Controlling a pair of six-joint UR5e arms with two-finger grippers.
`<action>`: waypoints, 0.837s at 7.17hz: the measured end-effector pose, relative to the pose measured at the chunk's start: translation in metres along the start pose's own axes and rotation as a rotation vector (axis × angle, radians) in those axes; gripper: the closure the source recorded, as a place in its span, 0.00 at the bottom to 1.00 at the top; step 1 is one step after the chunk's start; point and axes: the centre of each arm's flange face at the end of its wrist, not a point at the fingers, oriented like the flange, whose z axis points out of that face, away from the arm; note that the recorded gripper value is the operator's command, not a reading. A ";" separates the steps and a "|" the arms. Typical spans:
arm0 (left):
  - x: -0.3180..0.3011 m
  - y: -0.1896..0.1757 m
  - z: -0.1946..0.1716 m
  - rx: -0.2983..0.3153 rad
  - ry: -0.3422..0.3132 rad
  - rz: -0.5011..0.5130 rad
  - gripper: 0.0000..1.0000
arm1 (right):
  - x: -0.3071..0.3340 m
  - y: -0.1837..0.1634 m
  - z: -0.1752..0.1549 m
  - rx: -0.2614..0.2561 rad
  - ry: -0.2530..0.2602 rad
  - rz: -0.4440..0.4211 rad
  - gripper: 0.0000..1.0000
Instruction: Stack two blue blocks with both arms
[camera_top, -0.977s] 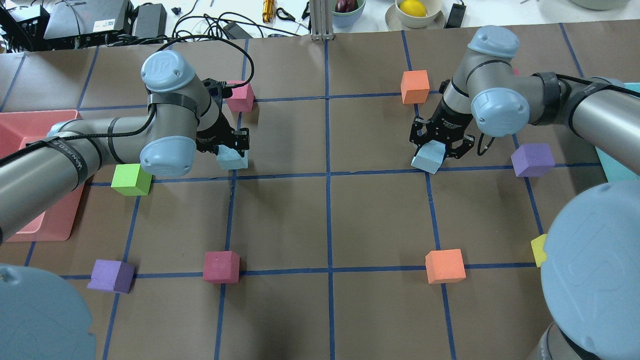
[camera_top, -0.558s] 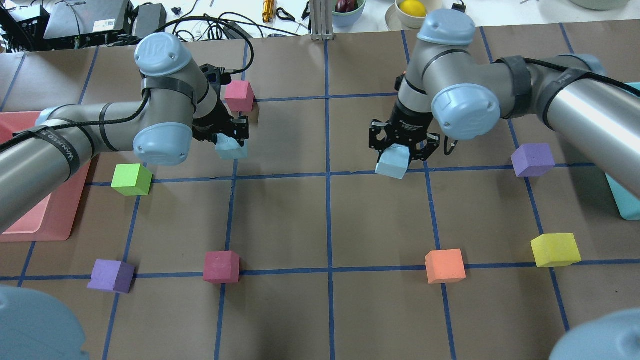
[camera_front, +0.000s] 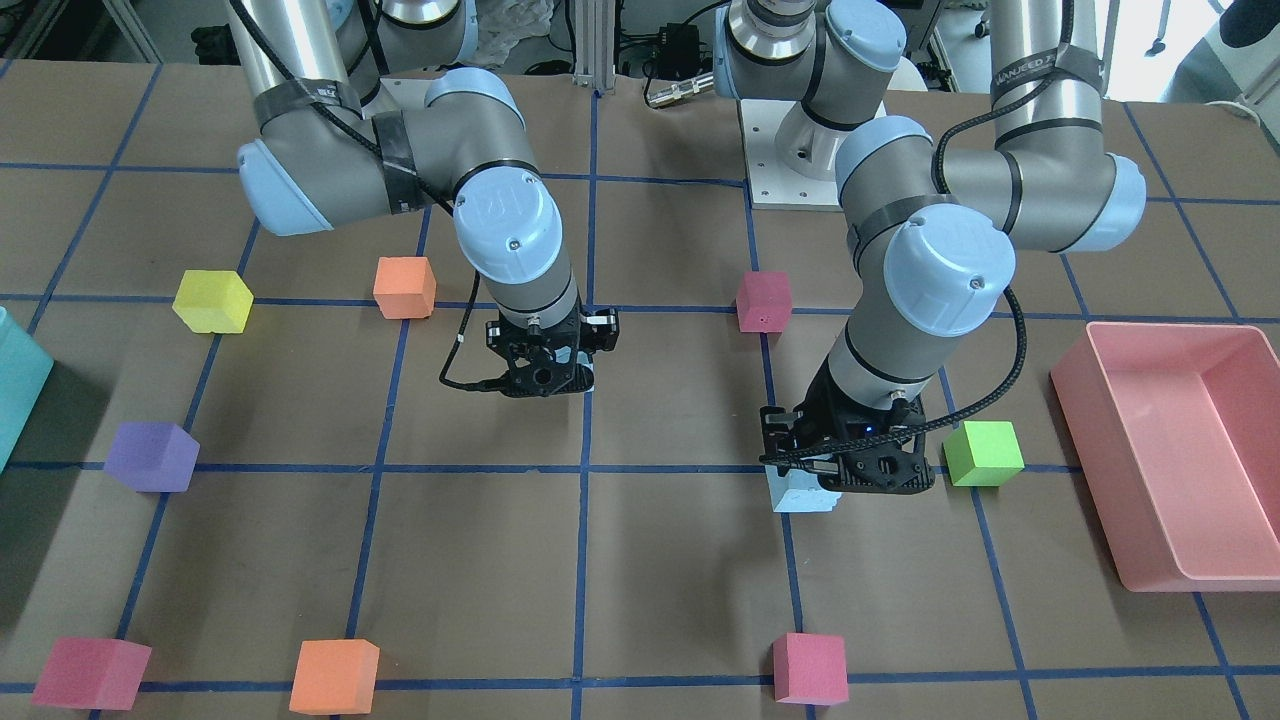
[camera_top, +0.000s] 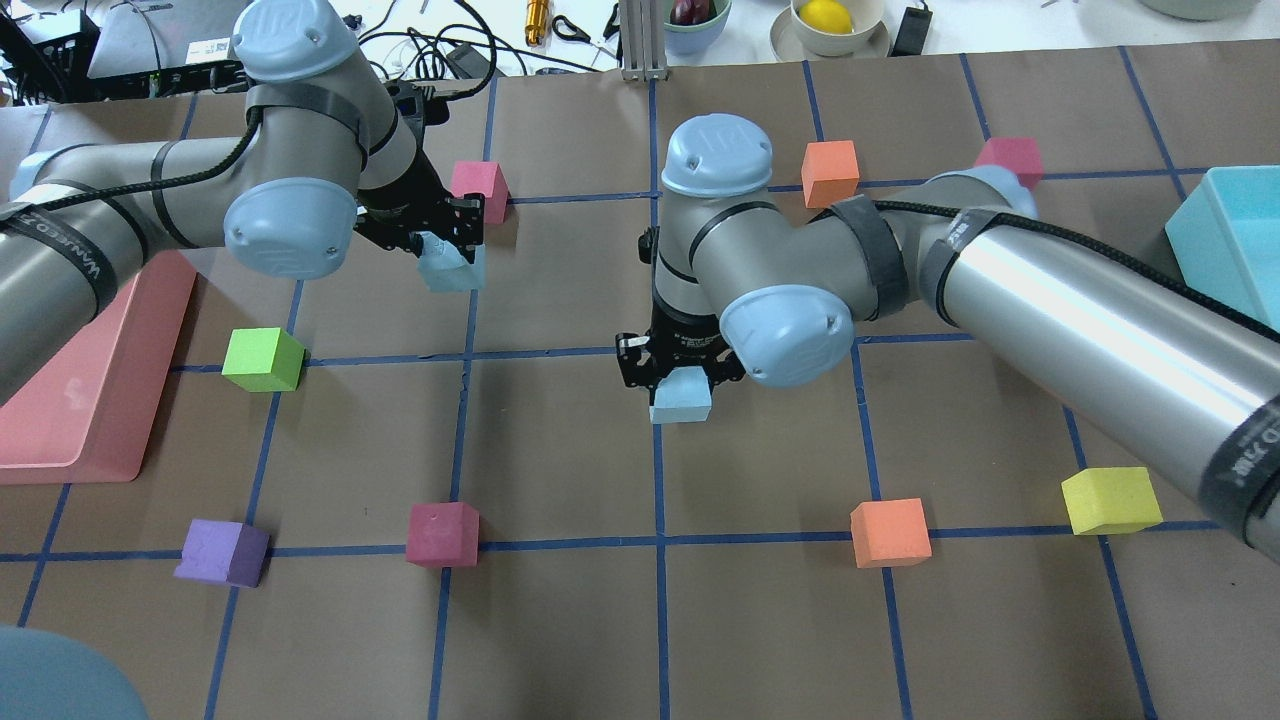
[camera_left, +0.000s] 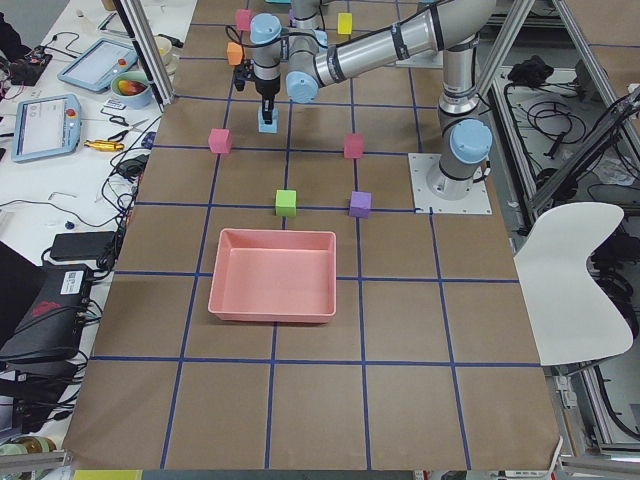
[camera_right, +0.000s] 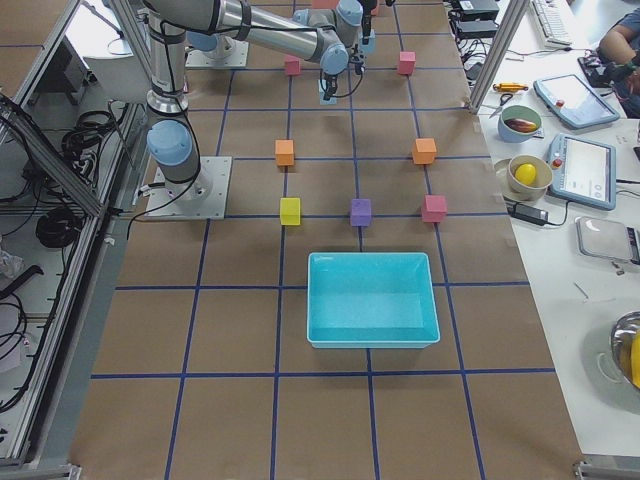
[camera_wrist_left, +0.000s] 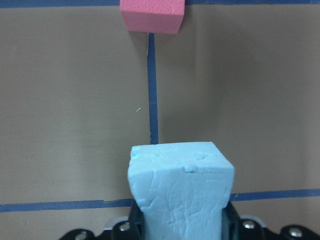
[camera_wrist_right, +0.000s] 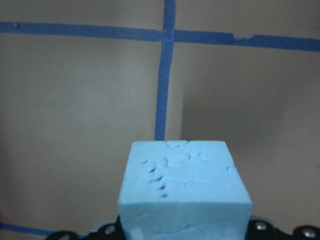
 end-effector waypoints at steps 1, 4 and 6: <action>0.002 -0.001 -0.008 -0.007 0.000 0.002 1.00 | -0.002 0.004 0.018 0.025 -0.007 -0.022 1.00; 0.014 0.010 -0.026 -0.029 -0.001 0.019 1.00 | -0.004 0.005 0.053 0.016 -0.005 0.026 0.99; 0.018 0.020 -0.039 -0.037 -0.001 0.025 1.00 | -0.015 0.012 0.061 0.002 0.002 0.057 0.72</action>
